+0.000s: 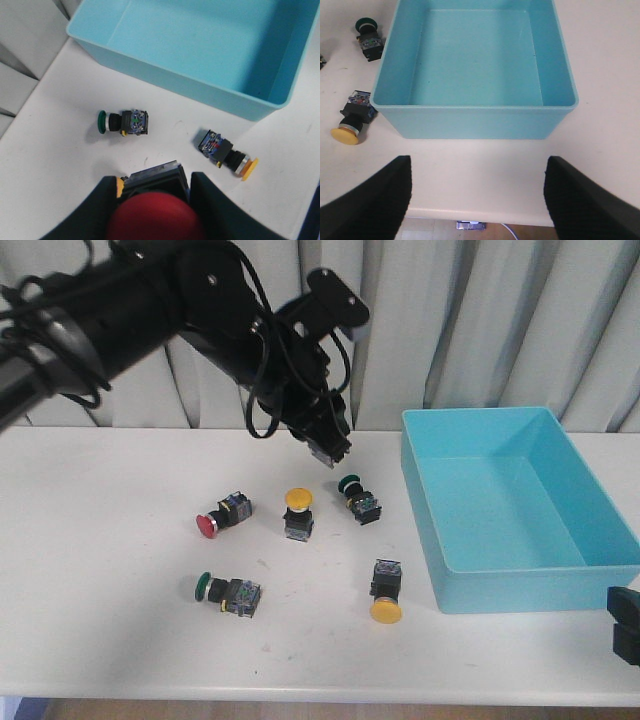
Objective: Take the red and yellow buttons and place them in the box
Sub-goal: 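Grasp the red button with the left gripper and lift it, then carry the red button toward the right gripper and hand it over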
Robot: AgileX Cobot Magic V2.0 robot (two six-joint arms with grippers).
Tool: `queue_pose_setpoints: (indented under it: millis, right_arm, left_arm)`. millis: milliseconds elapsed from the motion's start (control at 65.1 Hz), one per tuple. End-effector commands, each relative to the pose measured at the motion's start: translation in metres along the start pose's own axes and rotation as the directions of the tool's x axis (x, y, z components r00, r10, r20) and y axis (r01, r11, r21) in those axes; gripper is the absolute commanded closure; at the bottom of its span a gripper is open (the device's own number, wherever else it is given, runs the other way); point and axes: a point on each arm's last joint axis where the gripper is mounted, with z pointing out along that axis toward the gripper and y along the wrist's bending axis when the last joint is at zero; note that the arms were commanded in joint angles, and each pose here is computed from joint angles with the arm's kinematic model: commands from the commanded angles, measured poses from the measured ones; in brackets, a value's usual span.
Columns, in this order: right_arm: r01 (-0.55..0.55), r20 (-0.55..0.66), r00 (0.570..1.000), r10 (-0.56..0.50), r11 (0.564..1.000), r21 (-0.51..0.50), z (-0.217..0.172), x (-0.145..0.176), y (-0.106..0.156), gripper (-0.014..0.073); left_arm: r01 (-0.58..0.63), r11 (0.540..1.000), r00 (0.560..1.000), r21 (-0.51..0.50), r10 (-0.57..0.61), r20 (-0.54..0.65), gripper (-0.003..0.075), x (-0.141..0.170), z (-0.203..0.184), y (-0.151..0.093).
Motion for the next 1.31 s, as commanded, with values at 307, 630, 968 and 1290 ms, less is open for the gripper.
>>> queue_pose_setpoints:
  millis: [307,630,968,1290]
  right_arm:
    - [0.008,0.089,0.996,-0.008,1.0,0.007,-0.005,-0.015,-0.001,0.0068]
    - [0.008,0.085,0.996,-0.008,1.0,0.007,-0.005,-0.015,-0.001,0.0068]
    - [0.008,0.085,0.996,-0.008,1.0,0.007,-0.005,-0.015,-0.001,0.0068]
    - [0.008,0.085,0.996,-0.008,1.0,0.007,-0.005,-0.015,-0.001,0.0068]
  left_arm:
    - [0.071,0.997,0.97,-0.04,-0.06,0.236,0.0528,-0.002,-0.068,-0.036]
    - [0.262,0.965,0.893,-0.014,-0.237,0.384,0.0528,0.066,-0.062,-0.059]
    - [0.48,0.877,0.789,0.012,-0.438,0.431,0.0528,0.124,-0.044,-0.069]
    - [0.488,0.853,0.821,0.185,-0.521,0.235,0.0528,0.127,-0.039,-0.088]
